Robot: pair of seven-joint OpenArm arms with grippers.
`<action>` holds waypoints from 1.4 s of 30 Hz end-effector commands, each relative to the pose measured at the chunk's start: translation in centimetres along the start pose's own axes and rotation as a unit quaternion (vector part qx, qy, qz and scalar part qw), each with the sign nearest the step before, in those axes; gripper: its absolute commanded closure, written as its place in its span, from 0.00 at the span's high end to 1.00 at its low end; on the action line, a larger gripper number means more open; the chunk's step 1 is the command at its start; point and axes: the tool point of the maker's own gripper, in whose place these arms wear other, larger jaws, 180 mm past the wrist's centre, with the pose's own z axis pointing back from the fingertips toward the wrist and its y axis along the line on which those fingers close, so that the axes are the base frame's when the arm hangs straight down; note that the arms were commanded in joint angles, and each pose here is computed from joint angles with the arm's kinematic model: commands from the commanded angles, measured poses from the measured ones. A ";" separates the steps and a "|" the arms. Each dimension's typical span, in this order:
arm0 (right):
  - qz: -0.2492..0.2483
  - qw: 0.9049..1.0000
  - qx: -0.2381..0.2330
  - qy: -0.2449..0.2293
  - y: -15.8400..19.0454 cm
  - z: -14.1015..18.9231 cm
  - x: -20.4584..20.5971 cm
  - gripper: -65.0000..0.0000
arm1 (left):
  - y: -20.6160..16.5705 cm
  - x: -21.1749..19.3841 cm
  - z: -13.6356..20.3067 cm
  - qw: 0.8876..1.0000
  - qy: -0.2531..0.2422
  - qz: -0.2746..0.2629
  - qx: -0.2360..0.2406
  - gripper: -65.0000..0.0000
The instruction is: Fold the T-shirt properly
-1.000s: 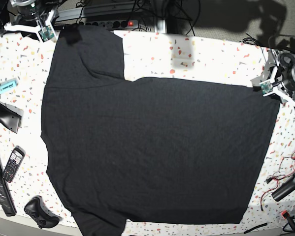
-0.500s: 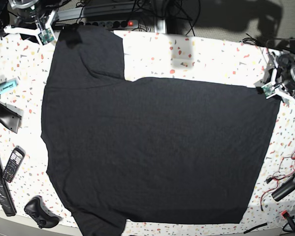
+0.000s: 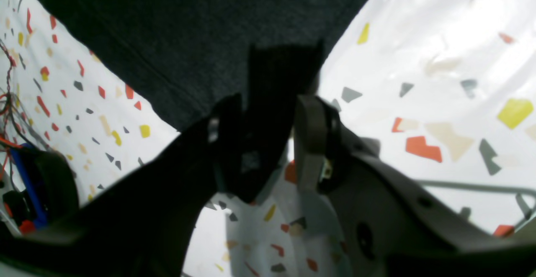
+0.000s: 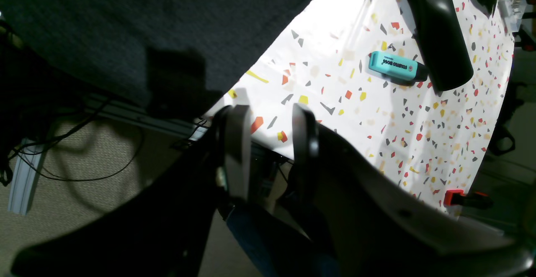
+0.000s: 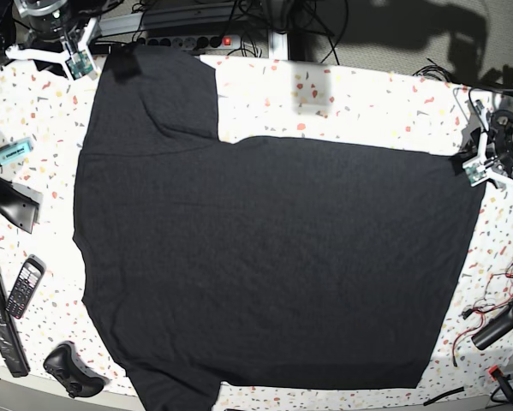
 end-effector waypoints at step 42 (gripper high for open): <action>0.023 0.999 0.027 0.025 1.1 1.1 -1.6 0.26 | 2.8 8.4 3.4 0.985 -0.049 0.163 0.039 0.32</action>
